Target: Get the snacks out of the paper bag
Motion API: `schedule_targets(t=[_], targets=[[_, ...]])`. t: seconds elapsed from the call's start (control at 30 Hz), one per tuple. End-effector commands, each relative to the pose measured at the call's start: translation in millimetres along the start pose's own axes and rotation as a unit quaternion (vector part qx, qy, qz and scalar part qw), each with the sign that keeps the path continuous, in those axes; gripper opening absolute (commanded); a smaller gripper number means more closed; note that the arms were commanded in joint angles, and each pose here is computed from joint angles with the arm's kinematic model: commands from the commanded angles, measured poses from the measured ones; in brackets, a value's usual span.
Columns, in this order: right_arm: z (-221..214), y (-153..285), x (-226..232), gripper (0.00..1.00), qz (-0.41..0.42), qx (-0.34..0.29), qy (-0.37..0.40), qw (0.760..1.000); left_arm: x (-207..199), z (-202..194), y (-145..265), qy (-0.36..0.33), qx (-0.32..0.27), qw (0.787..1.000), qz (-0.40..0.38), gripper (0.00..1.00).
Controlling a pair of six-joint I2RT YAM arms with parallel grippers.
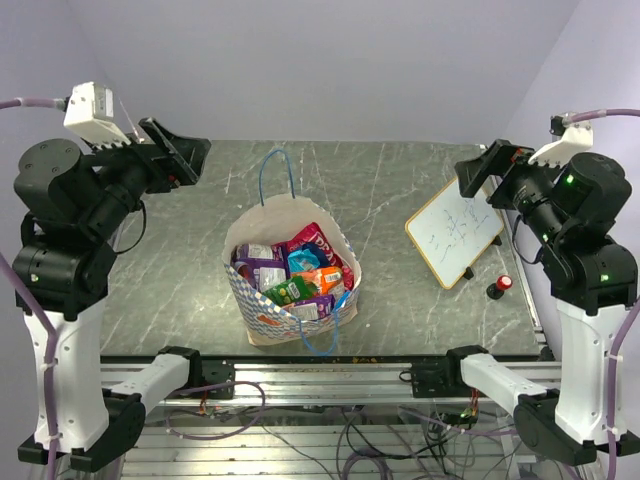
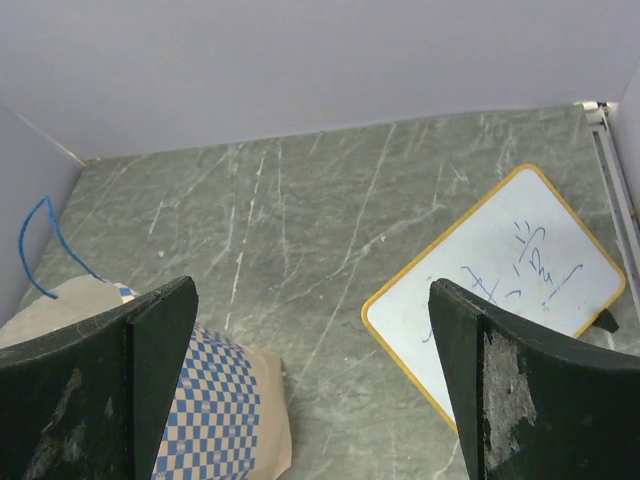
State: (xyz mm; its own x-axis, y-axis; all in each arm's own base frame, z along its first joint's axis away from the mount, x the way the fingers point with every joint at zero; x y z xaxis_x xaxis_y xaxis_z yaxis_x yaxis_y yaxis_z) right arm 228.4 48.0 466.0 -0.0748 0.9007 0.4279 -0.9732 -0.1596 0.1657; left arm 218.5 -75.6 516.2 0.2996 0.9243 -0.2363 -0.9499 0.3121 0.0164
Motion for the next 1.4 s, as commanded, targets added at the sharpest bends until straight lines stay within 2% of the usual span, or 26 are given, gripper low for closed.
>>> schedule_targets(t=[0.0, 0.23, 0.4, 0.57, 0.83, 1.07, 1.1, 1.23, 1.37], targets=[[-8, -2, -10, 1.0, -0.033, 0.013, -0.016, 0.999, 10, -9, -8, 0.009, 0.006, 1.0, 0.026, 0.95], [-27, -8, -19, 1.0, -0.061, 0.055, -0.036, 0.996, 14, -38, -30, 0.026, 0.046, 0.998, 0.016, 0.95], [-50, -12, -9, 1.0, -0.019, 0.093, -0.072, 0.993, 12, -62, -52, 0.037, 0.085, 0.996, -0.011, 0.95], [-79, -17, 1, 1.0, 0.023, 0.132, -0.127, 0.983, 1, -83, -78, 0.059, 0.122, 0.988, -0.075, 0.95], [-109, -35, 17, 1.0, 0.079, 0.207, -0.175, 0.959, -9, -127, -119, 0.085, 0.195, 0.963, -0.163, 0.95], [-102, -44, 24, 1.0, 0.101, 0.19, -0.183, 0.959, -24, -167, -143, 0.138, 0.237, 0.925, -0.261, 0.96], [-100, -45, 24, 1.0, 0.099, 0.184, -0.184, 0.96, -28, -171, -146, 0.149, 0.242, 0.917, -0.279, 0.99], [-95, -49, 19, 1.0, 0.083, 0.167, -0.179, 0.966, -50, -178, -150, 0.17, 0.244, 0.888, -0.351, 0.85], [-94, -51, 15, 1.0, 0.067, 0.164, -0.174, 0.969, -73, -181, -147, 0.158, 0.24, 0.872, -0.395, 0.69]])
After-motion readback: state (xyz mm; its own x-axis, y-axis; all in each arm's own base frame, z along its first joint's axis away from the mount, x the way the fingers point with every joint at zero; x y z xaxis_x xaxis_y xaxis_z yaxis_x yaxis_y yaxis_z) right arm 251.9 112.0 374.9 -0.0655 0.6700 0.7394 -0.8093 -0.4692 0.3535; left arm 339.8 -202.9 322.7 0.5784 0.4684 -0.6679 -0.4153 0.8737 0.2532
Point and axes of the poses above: each gripper's point midway between its finger pads, its own y axis back along the fingers, its own x axis along the line the jaws close on, z = x × y, the point moved 3 cm from there along y, back along the fingers, and after that the axes turned 11 degrees about -y, right-handed, at the moved point
